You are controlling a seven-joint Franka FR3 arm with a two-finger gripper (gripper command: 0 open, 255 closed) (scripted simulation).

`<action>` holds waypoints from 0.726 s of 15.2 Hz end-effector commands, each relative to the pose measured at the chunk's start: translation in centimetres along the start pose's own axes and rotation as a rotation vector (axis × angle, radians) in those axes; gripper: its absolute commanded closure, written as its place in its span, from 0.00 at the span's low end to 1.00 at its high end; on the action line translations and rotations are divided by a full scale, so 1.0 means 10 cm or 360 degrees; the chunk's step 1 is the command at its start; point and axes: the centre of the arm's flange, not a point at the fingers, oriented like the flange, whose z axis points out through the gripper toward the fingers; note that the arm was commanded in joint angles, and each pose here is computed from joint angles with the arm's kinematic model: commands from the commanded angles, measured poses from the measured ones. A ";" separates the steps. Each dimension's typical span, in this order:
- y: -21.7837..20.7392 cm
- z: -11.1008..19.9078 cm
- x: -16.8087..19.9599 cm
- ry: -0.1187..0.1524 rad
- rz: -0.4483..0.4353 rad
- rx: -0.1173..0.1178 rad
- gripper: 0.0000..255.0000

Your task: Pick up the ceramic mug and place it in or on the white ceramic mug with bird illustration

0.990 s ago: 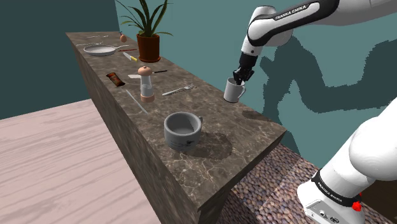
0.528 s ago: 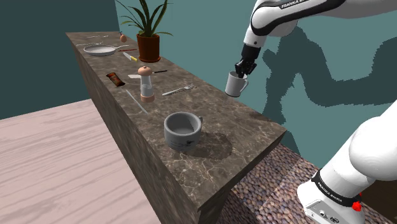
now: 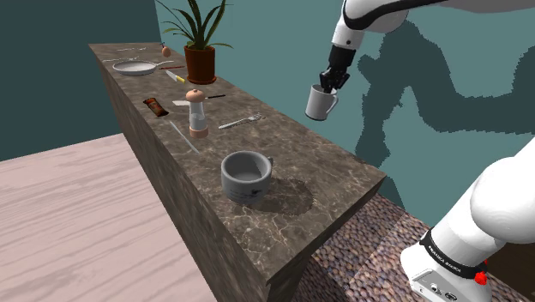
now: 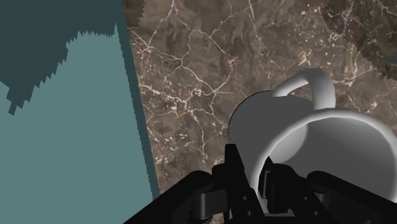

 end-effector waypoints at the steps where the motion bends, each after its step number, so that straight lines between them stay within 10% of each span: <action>1: -0.01 -0.11 0.01 0.0000 0.0000 0.0000 1.00; 11: -1.16 -0.14 -0.30 0.0000 0.0000 0.0000 1.00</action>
